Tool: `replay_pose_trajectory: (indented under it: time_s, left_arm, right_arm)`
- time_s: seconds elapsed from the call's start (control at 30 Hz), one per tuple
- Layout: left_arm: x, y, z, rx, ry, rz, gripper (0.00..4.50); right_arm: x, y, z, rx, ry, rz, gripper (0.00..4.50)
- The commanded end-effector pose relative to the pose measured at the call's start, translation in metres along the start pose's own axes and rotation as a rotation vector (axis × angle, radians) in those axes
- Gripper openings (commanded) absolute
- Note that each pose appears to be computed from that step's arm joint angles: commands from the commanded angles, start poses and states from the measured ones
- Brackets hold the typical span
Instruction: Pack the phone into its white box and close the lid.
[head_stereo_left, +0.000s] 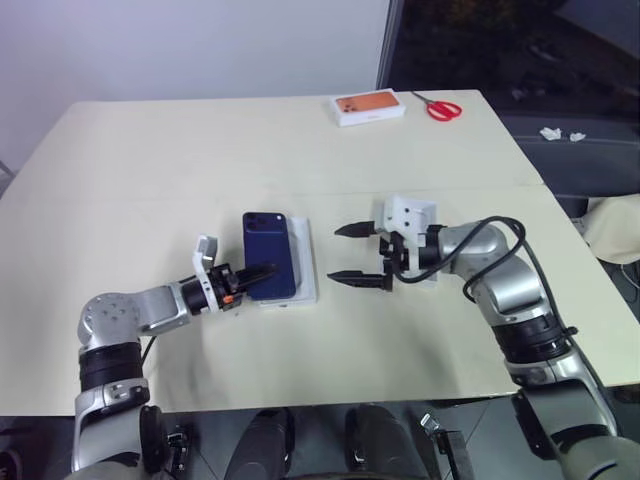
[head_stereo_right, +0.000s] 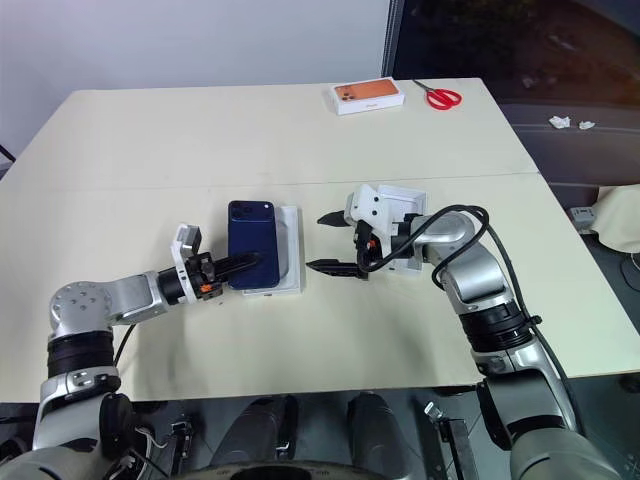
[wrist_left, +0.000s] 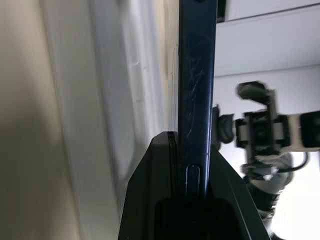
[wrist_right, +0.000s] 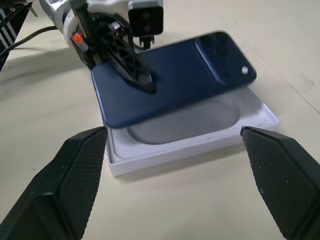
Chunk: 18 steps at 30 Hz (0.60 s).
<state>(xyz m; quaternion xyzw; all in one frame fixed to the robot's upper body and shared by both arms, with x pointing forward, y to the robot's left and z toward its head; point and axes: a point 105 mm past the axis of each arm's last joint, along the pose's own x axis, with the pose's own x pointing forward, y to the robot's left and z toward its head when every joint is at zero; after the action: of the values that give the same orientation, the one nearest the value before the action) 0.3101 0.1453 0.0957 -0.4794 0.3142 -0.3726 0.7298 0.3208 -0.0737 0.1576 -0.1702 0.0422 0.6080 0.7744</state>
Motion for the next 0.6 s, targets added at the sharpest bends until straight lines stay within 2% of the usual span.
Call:
replay_pose_trajectory:
  time_s: [0.03,0.1,0.27,0.3,0.5,0.6]
  left_arm:
    - [0.003,-0.012,0.011,0.019,-0.043,-0.054,1.0]
    - [0.005,-0.014,0.011,0.028,-0.038,-0.058,1.79]
    - [0.005,-0.014,0.011,0.05,-0.028,-0.041,4.26]
    - [0.003,-0.015,0.012,0.066,-0.024,-0.035,4.44]
    - [-0.002,-0.018,0.018,0.089,-0.033,-0.028,4.44]
    - [0.0,-0.021,0.014,0.129,-0.003,-0.021,4.44]
  right_arm:
    - [0.002,0.001,0.005,-0.056,-0.008,-0.006,4.5]
    - [0.004,0.001,0.004,-0.053,-0.009,-0.011,4.5]
    - [0.008,0.0,0.005,-0.049,-0.014,-0.015,4.5]
    - [0.008,0.0,0.004,-0.05,-0.013,-0.016,4.5]
    - [0.01,-0.002,0.003,-0.054,-0.011,-0.019,4.5]
    - [0.013,-0.002,0.004,-0.058,-0.014,-0.016,4.5]
